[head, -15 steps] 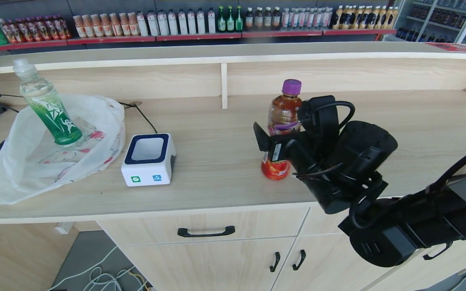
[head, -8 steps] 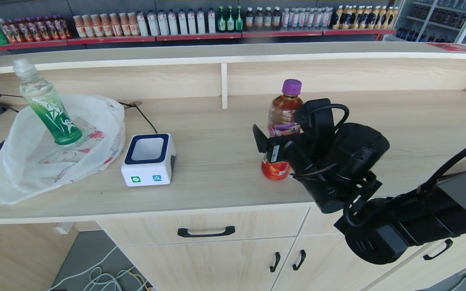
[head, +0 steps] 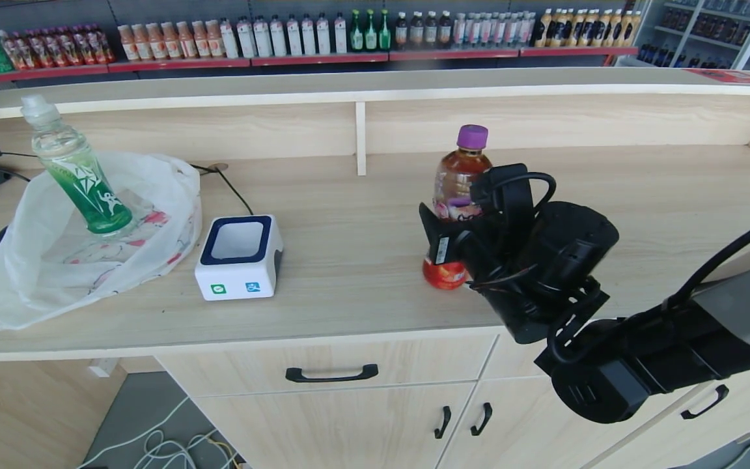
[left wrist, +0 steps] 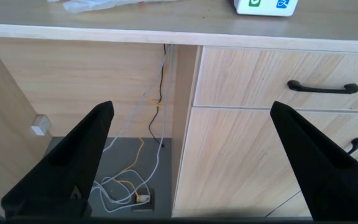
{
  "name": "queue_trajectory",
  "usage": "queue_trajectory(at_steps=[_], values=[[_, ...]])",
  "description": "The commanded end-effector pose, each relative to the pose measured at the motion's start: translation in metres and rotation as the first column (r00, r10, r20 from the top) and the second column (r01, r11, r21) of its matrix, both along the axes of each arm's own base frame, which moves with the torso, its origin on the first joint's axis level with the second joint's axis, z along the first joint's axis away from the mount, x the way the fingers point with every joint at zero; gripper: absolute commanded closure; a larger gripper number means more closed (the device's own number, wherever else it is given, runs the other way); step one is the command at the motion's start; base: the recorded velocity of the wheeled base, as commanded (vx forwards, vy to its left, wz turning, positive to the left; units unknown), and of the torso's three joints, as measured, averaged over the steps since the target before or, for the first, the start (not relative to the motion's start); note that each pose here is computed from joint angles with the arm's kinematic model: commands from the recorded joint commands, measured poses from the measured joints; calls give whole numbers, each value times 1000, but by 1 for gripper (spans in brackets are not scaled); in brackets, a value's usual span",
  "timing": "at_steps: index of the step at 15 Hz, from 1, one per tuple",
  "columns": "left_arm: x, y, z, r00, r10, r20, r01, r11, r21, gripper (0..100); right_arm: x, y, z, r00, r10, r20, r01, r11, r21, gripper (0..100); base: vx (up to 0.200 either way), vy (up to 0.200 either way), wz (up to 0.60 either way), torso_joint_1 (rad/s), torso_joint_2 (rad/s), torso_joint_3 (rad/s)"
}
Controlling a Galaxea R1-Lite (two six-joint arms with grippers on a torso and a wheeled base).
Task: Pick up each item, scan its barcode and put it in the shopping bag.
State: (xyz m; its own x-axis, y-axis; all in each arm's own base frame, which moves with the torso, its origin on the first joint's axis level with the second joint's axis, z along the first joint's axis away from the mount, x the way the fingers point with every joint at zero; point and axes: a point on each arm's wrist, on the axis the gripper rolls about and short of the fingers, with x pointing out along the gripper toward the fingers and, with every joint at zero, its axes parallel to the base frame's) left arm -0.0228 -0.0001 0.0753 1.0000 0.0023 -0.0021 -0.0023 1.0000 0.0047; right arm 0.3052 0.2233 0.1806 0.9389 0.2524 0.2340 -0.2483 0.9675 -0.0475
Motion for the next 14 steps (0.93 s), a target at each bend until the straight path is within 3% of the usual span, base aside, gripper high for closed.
queue_trajectory(at_steps=[1, 14], values=[[0, 0, 0, 1000, 1, 1, -1, 1000, 0, 0, 0, -1, 1, 1000, -3, 2, 3, 1000, 1, 100, 0, 0, 0, 0, 0, 0], [0, 0, 0, 1000, 1, 1, -1, 1000, 0, 0, -4, -4, 13, 999, -7, 35, 7, 1000, 6, 100, 0, 0, 0, 0, 0, 0]])
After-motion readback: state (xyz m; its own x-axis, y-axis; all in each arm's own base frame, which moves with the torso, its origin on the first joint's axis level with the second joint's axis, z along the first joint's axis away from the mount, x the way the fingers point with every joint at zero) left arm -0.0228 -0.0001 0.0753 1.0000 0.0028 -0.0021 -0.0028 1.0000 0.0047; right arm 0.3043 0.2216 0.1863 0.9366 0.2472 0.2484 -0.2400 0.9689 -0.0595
